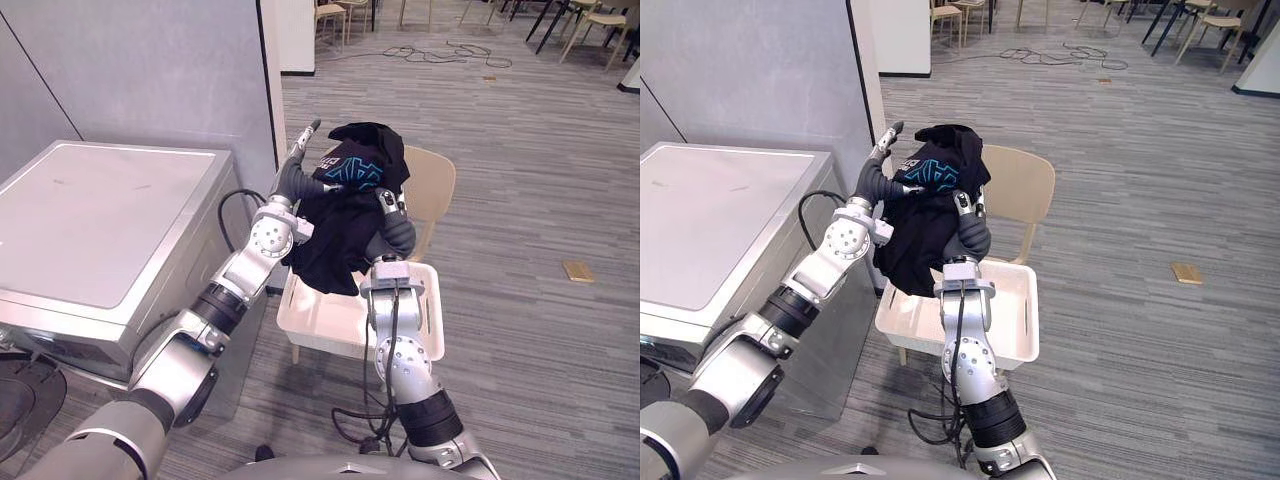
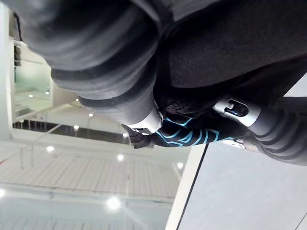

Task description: Pick up the laundry basket with both hands and put the clothes into the washing machine.

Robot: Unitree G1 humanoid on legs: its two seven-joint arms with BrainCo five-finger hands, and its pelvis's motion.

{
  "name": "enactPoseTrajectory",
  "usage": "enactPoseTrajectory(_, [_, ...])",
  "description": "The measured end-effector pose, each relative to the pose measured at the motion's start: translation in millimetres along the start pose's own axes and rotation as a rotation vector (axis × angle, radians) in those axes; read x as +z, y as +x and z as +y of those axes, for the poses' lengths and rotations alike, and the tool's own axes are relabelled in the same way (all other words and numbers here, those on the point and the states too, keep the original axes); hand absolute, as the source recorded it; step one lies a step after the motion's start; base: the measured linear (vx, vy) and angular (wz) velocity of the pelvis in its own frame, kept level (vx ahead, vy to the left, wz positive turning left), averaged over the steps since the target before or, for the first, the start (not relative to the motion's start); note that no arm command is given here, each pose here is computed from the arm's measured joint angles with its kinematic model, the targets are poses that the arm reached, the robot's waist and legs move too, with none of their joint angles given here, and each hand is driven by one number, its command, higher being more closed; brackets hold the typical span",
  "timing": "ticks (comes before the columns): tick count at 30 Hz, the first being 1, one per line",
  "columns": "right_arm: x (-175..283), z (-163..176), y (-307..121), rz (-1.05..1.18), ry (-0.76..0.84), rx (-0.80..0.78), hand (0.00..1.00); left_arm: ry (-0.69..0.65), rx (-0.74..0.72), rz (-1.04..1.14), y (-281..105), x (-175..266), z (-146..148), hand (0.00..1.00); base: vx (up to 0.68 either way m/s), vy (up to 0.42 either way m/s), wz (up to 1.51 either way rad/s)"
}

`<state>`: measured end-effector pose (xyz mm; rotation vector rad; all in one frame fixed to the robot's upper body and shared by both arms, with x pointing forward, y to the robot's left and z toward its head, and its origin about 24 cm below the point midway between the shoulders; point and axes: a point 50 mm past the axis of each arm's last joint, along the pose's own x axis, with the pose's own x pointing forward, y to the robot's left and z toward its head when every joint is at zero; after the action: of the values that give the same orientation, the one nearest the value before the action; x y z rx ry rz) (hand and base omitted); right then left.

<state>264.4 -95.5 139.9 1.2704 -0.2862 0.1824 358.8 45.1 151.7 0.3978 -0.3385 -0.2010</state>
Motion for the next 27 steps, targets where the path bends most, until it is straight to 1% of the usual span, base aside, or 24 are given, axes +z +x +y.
enactPoseTrajectory(2, [2.3,-1.7,0.3,0.001,0.002,-0.005,1.00,0.014,-0.035,0.039,2.3,-6.7,-4.2,0.00,0.01,-0.004,-0.06])
enactPoseTrajectory(3, [3.9,-2.3,0.7,-0.004,-0.001,-0.007,1.00,-0.003,-0.058,0.064,2.0,-10.2,-9.0,1.00,0.00,0.000,0.00])
enactPoseTrajectory(7, [9.2,-3.7,1.9,-0.030,0.000,-0.013,1.00,-0.040,-0.149,0.120,-2.5,-18.2,-28.8,1.00,0.00,0.000,0.00])
enactPoseTrajectory(9, [10.0,-3.9,1.9,-0.037,0.005,-0.014,1.00,-0.074,-0.227,0.143,-6.2,-21.0,-39.1,1.00,0.00,0.000,0.00])
enactPoseTrajectory(11, [10.6,-4.0,1.9,-0.042,0.006,-0.014,1.00,-0.128,-0.319,0.161,-11.8,-21.0,-54.3,1.00,0.00,0.000,0.00])
enactPoseTrajectory(13, [11.8,-4.2,2.1,-0.047,0.006,-0.015,1.00,-0.165,-0.361,0.167,-14.8,-18.9,-63.7,1.00,0.00,0.000,0.00])
enactPoseTrajectory(14, [12.4,-4.3,2.1,-0.053,0.007,-0.016,1.00,-0.205,-0.376,0.170,-16.0,-16.4,-69.2,1.00,0.00,0.000,0.00])
enactPoseTrajectory(17, [14.1,-3.7,2.1,-0.071,0.013,-0.014,1.00,-0.281,-0.390,0.163,-17.0,-8.8,-77.2,1.00,0.00,0.000,0.00])
enactPoseTrajectory(20, [19.4,4.5,0.5,-0.104,0.034,0.015,1.00,-0.370,-0.382,0.131,-16.6,4.9,-82.8,1.00,0.00,0.000,0.00])
enactPoseTrajectory(24, [28.0,15.8,-5.9,-0.149,0.067,0.060,1.00,-0.439,-0.381,0.073,-17.2,22.2,-85.5,1.00,0.00,0.001,0.02])
enactPoseTrajectory(27, [31.8,23.5,-8.3,-0.170,0.082,0.094,1.00,-0.466,-0.366,0.038,-17.3,32.7,-84.7,1.00,0.00,0.000,0.05])
